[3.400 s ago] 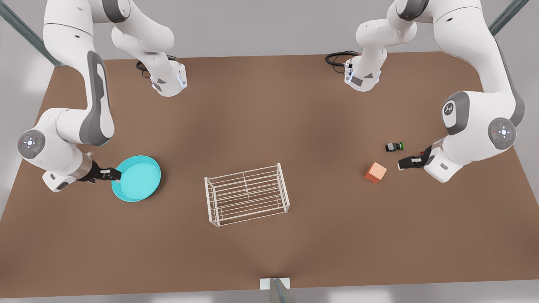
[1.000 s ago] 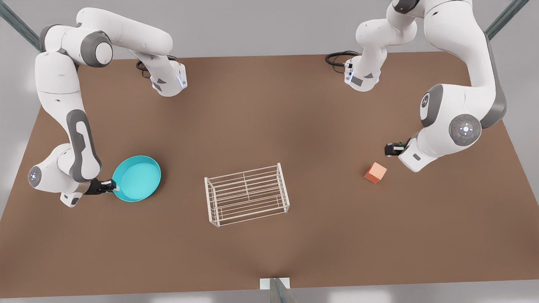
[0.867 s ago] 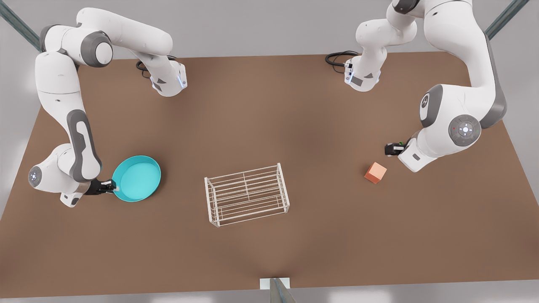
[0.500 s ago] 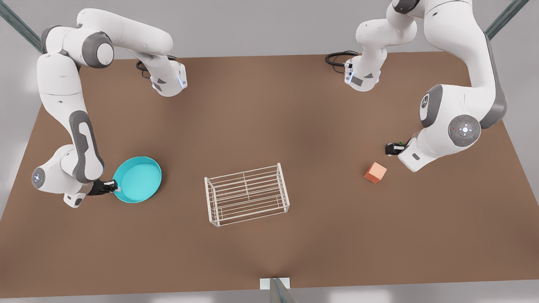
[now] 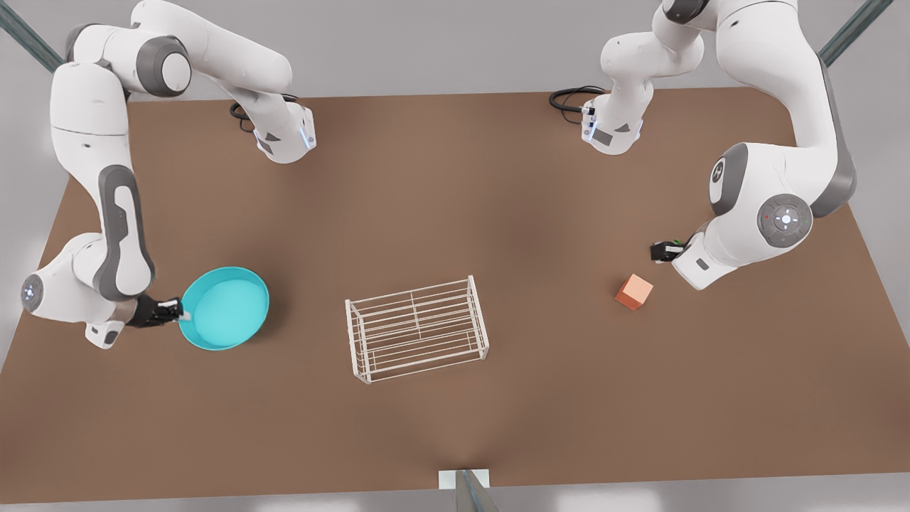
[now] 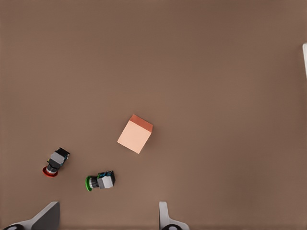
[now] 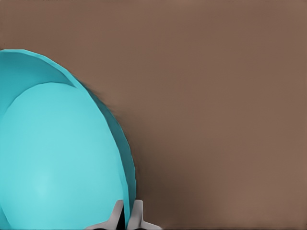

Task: Place the plate on the shelf with right arm and place the red button switch in the plate with left arm

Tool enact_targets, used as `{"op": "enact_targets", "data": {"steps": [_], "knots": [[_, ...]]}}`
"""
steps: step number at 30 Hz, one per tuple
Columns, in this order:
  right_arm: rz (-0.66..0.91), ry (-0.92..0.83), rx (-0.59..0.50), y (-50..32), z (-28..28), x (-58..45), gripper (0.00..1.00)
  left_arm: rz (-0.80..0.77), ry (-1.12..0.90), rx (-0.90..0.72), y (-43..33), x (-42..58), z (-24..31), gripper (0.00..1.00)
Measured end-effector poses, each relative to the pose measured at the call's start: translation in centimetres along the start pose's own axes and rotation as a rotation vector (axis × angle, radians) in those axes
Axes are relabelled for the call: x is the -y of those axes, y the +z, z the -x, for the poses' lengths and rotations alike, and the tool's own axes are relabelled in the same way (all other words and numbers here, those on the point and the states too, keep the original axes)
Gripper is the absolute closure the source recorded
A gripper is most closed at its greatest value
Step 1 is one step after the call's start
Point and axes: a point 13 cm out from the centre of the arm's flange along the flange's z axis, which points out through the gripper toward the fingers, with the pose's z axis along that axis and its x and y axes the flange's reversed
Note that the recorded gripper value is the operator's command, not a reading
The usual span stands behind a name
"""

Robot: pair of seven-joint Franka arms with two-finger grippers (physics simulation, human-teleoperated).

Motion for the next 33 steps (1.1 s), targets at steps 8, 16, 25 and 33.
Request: {"op": "enact_targets", "data": {"steps": [8,16,25,33], "knots": [[0.037,-0.141,0.022,-7.2,3.5,-9.2,0.87,-0.003,-0.003,-0.004,0.2,-0.5,-0.1,0.00],[0.107,-0.260,-0.012,-7.8,6.2,-20.5,0.87,-0.011,-0.021,-0.012,0.4,-1.8,-0.4,0.00],[0.144,-0.329,-0.038,-5.1,11.7,-34.4,0.87,-0.018,-0.032,-0.013,0.2,-2.1,-0.4,0.00],[0.179,-0.243,-0.008,-2.1,15.8,-39.4,0.87,-0.026,-0.061,-0.027,0.8,-3.7,-0.7,0.00]]}}
